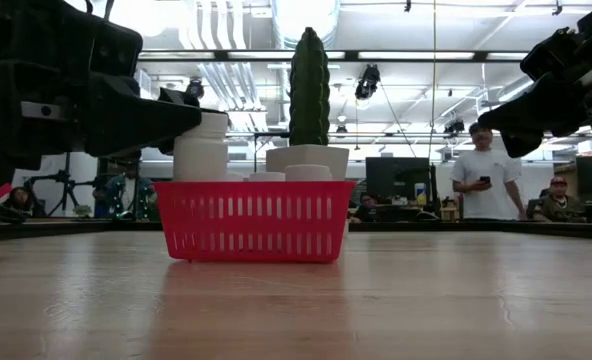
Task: Pick and place pill bottles into a basket
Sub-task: Put the white pill bottle into the red bin
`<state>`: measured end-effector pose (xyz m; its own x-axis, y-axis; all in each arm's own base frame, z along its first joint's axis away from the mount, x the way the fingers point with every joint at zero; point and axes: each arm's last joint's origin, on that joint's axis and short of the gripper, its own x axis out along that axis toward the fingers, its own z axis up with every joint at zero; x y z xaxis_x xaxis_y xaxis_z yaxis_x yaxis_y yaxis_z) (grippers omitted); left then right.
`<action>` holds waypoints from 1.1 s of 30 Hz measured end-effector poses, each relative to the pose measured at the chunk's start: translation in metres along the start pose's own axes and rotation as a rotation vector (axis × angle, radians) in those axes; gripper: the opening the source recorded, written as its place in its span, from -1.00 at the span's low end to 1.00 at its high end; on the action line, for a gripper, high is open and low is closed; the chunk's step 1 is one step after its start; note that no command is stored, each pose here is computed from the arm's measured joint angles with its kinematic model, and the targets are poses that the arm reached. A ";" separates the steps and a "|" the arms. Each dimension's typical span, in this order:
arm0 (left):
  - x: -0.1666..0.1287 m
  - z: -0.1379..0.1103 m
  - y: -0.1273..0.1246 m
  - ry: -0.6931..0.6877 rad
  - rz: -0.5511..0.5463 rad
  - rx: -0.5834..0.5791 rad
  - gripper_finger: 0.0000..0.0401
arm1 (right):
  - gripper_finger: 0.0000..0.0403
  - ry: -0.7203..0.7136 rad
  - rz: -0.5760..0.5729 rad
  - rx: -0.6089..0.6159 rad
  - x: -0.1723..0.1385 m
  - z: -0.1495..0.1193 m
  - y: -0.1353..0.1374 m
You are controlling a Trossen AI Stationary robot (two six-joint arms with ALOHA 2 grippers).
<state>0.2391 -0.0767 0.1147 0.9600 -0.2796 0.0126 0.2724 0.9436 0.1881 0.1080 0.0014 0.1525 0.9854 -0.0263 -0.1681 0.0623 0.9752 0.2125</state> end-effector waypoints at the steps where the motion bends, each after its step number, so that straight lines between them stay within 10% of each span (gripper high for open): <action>1: 0.000 0.000 0.000 0.002 0.000 0.000 -0.30 | -0.96 0.000 0.000 0.001 0.000 0.000 0.000; 33: -0.004 -0.003 0.001 0.030 0.031 -0.035 -0.16 | -0.96 0.000 0.000 0.000 0.000 0.000 0.000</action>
<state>0.2360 -0.0745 0.1115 0.9694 -0.2454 -0.0113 0.2442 0.9575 0.1535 0.1080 0.0014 0.1525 0.9854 -0.0263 -0.1681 0.0623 0.9752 0.2125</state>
